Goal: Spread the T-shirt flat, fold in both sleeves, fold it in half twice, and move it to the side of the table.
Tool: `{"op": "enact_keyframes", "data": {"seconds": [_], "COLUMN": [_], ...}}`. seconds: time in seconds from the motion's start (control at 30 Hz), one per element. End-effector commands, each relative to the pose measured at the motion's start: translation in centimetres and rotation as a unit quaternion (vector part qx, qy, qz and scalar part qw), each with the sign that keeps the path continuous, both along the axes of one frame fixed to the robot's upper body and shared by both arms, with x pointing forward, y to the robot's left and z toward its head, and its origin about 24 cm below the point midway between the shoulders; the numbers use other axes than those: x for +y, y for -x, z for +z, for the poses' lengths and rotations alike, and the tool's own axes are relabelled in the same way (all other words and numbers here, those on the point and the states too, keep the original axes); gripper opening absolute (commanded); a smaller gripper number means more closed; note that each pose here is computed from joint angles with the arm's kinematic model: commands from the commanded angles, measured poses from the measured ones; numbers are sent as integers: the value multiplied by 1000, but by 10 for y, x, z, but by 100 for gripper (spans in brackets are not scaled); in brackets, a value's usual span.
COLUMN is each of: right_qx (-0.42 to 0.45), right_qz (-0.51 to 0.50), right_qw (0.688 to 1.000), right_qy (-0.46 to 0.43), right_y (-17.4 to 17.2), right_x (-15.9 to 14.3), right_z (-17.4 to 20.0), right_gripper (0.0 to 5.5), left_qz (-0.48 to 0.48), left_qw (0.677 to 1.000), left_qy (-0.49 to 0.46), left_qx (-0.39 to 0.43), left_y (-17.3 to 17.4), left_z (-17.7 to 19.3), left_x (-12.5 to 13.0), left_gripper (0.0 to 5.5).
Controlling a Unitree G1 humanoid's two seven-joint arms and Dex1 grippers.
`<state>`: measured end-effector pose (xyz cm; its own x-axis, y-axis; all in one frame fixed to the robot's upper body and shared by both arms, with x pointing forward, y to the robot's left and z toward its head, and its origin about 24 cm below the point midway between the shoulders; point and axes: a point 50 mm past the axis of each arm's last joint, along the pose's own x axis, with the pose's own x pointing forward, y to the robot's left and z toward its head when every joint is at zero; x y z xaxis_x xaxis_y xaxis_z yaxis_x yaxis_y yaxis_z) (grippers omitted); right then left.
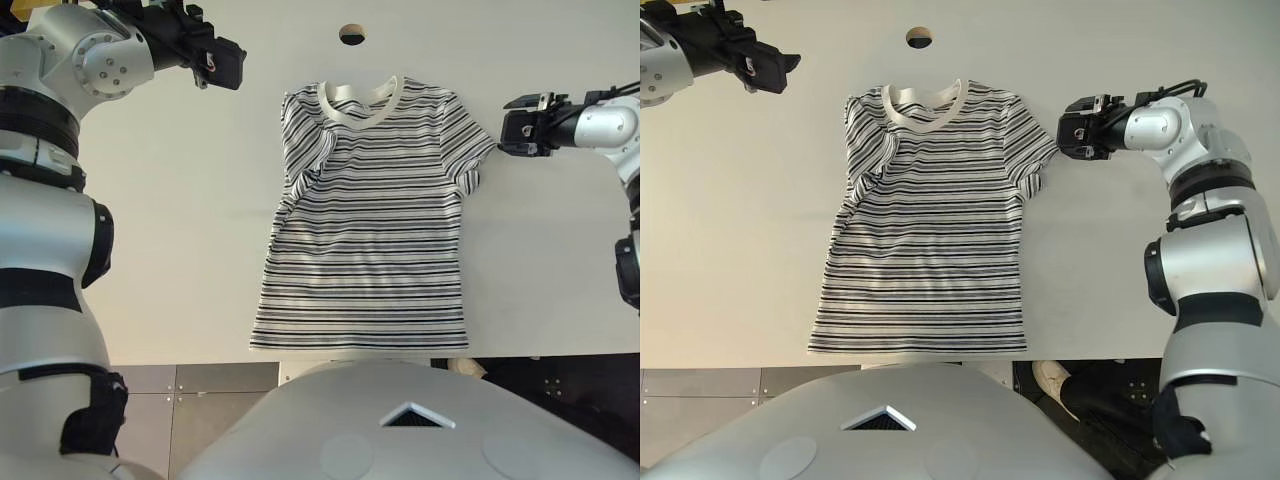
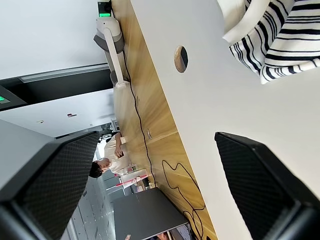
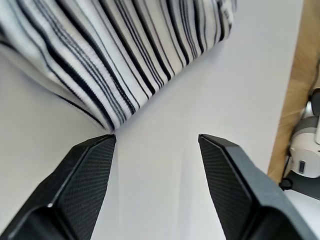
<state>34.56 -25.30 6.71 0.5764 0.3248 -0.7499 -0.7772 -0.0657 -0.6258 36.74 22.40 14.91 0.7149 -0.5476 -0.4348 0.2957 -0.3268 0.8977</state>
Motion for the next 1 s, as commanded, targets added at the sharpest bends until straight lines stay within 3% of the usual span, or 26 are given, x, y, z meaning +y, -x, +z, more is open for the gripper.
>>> {"op": "enact_keyframes", "data": {"seconds": [0.03, 0.43, 0.93, 1.0], "right_qx": [22, -5, 45, 44], "right_qz": [3, 63, 88, 82], "right_qw": [1000, 998, 995, 996], "right_qy": [21, 13, -6, -4], "right_y": [9, 9, 14, 14], "right_x": [-6, 12, 27, 24], "right_z": [-13, -15, -26, -25], "right_gripper": [306, 306, 19, 13], "left_qz": [6, 3, 5, 4], "left_qw": [1000, 1000, 1000, 1000], "left_qy": [10, 8, 14, 15], "left_qx": [10, 12, 13, 13], "left_y": [4, 4, 4, 4], "left_z": [-5, -8, -9, -9], "left_x": [5, 4, 3, 3], "left_gripper": [429, 429, 431, 431]}}
